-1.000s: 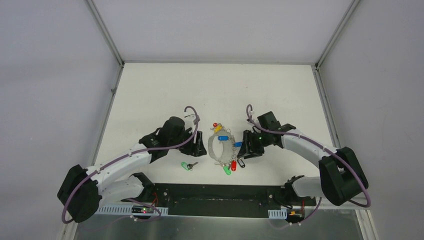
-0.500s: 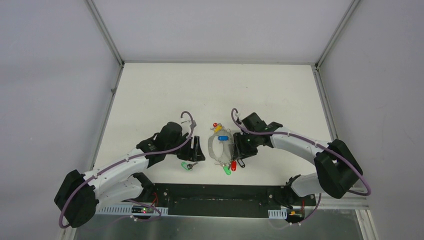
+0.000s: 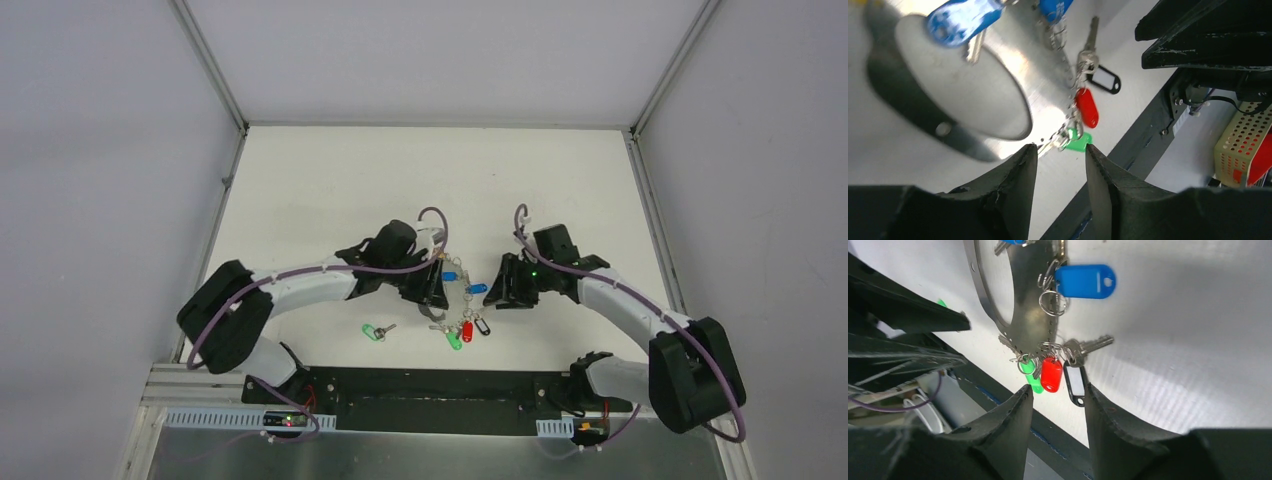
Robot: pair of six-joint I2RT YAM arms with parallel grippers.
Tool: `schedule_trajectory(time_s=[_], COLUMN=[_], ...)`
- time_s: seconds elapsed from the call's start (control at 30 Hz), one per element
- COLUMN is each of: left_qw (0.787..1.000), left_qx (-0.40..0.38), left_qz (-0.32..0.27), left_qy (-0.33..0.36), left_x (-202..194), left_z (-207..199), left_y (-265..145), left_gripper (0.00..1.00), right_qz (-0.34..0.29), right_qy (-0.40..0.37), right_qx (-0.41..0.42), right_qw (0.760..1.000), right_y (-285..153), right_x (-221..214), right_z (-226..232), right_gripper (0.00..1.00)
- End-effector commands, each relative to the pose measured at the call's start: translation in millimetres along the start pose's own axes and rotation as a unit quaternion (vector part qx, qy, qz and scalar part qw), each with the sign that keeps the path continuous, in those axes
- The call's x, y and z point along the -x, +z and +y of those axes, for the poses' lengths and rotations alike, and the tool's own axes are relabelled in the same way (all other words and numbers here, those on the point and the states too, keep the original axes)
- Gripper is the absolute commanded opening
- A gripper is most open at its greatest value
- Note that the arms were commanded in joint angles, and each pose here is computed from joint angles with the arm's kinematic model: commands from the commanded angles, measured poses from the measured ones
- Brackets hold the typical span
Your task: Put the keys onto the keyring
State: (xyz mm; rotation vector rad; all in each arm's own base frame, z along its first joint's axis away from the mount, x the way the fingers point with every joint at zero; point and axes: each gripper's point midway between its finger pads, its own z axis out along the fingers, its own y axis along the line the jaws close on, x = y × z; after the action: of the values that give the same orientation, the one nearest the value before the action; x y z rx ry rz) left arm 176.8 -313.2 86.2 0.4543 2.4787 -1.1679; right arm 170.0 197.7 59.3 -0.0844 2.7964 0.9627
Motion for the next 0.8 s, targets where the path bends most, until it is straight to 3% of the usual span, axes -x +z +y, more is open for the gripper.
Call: schedule_trajectory(time_s=[0.0, 0.3, 0.77], left_qw=[0.996, 0.991, 0.986], left_qx=[-0.058, -0.006, 0.012], left_qz=[0.013, 0.073, 0.1], left_qy=[0.072, 0.113, 0.131], left_x=[22, 16, 6], left_z=[-43, -32, -24], left_y=[28, 74, 93], left_gripper=[0.41, 0.39, 0.34], right_qz=[-0.042, -0.051, -0.042], right_qy=[0.035, 0.078, 0.089], right_qx=[0.068, 0.088, 0.1], right_qw=[0.996, 0.992, 0.99], right_y=[-21, -28, -24], right_x=[10, 2, 2], right_z=[8, -5, -6], right_gripper=[0.45, 0.45, 0.45])
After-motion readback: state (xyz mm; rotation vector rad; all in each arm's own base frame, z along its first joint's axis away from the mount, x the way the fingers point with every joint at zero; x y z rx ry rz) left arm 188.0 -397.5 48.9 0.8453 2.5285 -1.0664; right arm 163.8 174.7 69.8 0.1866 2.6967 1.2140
